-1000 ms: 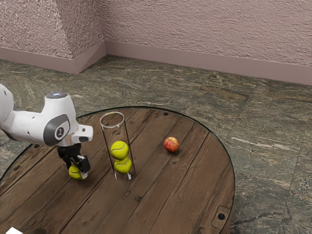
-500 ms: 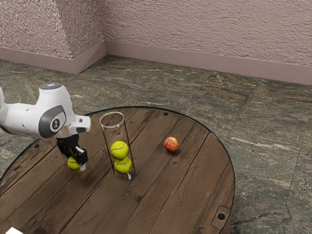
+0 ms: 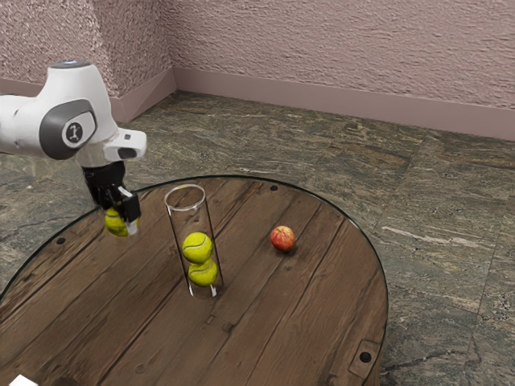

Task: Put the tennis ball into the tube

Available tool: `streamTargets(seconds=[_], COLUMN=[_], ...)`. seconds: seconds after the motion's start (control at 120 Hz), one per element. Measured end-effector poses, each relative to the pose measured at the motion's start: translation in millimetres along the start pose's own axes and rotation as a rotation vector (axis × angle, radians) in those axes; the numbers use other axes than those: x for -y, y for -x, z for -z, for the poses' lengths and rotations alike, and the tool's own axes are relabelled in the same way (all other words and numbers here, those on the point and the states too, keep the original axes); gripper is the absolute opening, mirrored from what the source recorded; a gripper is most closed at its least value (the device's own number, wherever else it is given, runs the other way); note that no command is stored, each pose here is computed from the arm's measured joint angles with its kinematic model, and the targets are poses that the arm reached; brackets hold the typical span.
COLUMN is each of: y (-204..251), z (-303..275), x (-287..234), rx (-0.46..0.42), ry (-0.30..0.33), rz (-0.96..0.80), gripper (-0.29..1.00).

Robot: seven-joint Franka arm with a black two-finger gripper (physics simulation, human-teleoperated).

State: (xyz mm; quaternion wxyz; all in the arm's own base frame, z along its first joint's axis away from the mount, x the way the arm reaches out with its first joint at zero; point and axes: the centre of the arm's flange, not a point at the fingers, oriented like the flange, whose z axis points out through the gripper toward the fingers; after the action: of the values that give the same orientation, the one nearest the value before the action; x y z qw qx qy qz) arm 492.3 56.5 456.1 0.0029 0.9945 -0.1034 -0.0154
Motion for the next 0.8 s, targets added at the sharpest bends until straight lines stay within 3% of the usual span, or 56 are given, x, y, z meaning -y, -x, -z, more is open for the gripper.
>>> streamTargets(seconds=[0.35, 0.8], y=[-35.2, -82.5], z=[73.2, 72.7], x=[-60.8, -75.6], rx=[0.010, 0.035], ry=[-0.006, 0.015], rz=[-0.134, -0.190], gripper=[0.30, 0.30])
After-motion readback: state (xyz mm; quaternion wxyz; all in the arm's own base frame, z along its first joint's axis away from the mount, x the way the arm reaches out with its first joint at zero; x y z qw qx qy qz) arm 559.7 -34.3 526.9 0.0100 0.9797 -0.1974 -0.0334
